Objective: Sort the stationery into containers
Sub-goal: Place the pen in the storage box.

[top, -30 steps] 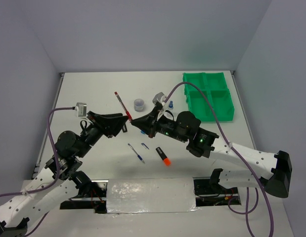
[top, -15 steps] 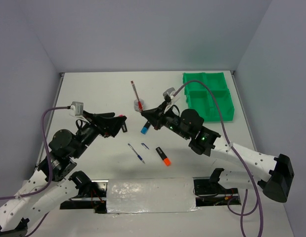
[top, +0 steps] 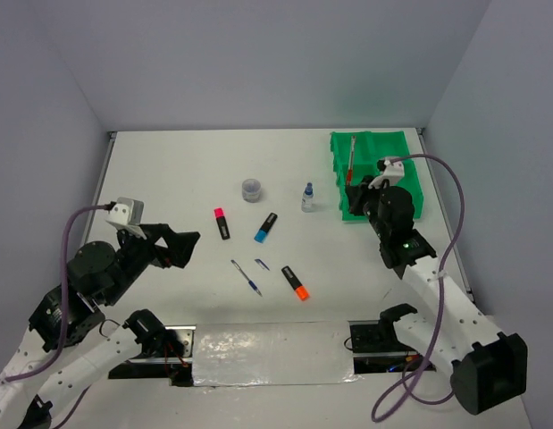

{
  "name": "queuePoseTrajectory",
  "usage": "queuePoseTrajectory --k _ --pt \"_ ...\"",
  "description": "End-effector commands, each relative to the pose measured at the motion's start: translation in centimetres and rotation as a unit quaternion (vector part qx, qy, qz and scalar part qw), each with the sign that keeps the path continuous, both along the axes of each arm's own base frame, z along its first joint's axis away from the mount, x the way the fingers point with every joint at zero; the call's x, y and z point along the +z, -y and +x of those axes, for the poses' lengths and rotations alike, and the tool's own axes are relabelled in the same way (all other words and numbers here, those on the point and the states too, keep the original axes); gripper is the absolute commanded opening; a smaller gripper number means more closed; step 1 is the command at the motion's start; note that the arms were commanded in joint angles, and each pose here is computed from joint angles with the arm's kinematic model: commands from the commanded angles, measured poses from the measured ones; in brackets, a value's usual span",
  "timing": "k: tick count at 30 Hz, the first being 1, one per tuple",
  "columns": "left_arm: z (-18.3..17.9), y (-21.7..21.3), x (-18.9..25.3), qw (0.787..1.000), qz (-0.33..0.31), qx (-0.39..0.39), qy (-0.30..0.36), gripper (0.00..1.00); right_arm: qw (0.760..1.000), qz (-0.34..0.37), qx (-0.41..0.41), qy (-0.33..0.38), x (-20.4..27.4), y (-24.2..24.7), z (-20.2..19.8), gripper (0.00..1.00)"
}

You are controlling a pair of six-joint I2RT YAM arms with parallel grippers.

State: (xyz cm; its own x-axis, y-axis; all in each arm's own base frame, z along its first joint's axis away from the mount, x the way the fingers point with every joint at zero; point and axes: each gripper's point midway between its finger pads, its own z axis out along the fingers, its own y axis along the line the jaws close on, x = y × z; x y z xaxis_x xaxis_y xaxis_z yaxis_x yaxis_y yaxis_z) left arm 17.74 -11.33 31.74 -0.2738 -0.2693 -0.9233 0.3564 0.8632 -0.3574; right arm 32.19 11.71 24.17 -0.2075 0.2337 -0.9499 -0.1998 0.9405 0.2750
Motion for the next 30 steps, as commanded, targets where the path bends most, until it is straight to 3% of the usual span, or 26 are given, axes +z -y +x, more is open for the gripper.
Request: queuePoseTrajectory --k 1,8,19,26,30 --pt "-0.4 -1.6 -2.3 0.999 0.051 0.016 -0.008 0.99 0.998 -0.001 -0.032 -0.06 -2.5 3.2 0.9 0.0" --pt "-0.7 -0.9 -2.6 0.999 0.047 -0.008 0.0 0.99 0.983 0.034 -0.094 -0.154 -5.8 7.5 4.0 0.0" --pt "-1.2 -0.9 -2.2 0.999 0.034 -0.015 0.013 0.99 0.968 0.063 -0.129 -0.207 -9.9 7.9 8.8 0.0" --pt "-1.1 -0.8 -2.3 0.999 0.035 -0.016 0.013 0.99 0.96 0.065 -0.121 -0.244 -13.0 7.5 9.5 0.0" --pt "-1.1 -0.7 -2.4 0.999 0.037 -0.019 0.012 0.99 0.962 0.07 -0.113 -0.24 -13.5 7.1 10.0 0.06"
